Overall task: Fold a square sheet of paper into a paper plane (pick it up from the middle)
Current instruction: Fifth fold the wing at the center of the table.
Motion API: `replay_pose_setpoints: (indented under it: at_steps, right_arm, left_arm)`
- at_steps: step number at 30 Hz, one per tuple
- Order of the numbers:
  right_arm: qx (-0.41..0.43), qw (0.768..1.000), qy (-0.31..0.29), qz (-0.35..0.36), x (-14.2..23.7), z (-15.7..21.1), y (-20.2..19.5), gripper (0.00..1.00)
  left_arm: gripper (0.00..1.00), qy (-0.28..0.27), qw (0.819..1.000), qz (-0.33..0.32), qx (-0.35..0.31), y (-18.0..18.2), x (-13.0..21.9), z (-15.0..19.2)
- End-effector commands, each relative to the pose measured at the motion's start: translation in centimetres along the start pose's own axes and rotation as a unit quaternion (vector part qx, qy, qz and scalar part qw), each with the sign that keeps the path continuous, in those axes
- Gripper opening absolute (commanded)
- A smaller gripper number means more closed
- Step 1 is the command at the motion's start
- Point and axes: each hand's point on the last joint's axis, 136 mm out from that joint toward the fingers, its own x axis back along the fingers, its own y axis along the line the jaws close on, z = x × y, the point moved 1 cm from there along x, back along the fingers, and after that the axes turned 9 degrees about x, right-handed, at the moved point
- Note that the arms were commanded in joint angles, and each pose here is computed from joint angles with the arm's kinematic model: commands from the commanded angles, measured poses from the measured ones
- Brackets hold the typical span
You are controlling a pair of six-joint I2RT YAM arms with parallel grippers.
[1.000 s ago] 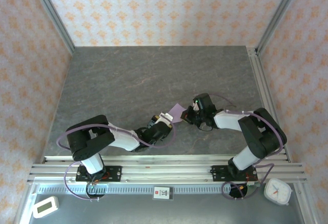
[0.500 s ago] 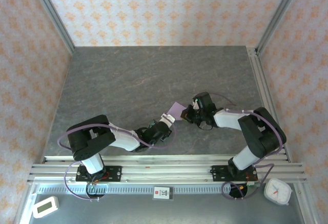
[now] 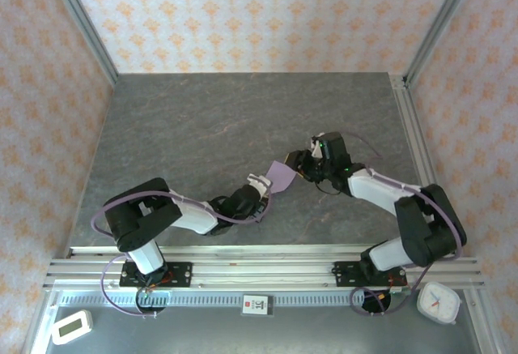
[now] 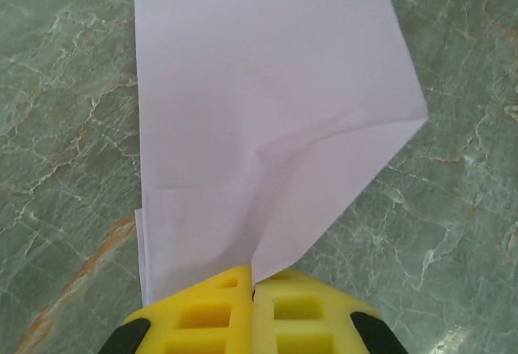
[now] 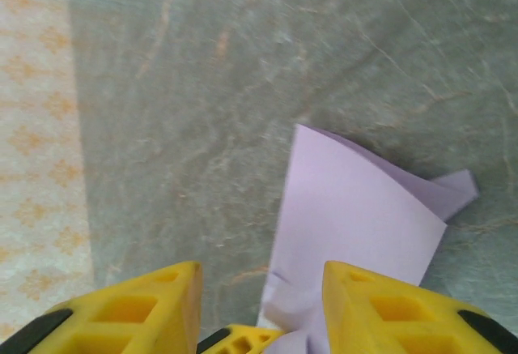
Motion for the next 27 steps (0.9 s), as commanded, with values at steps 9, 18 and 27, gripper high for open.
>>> replay_pose_setpoints:
  at_steps: [9, 18, 27]
  right_arm:
    - [0.001, 0.999, -0.03, -0.031, 1.8, 2.3, -0.9, 0.43]
    - [0.032, 0.999, -0.011, -0.034, 0.8, 4.1, -0.5, 0.39]
    - [0.072, 0.995, -0.001, -0.063, -1.2, 4.8, 2.2, 0.16]
  left_arm:
    - [0.0, 0.022, 0.982, 0.105, 0.156, -0.3, 0.6, 0.0]
    - [0.0, 0.059, 0.959, 0.132, 0.245, 0.3, -0.3, 0.8]
    - [0.0, 0.106, 0.943, 0.139, 0.283, 0.8, -1.6, 2.5]
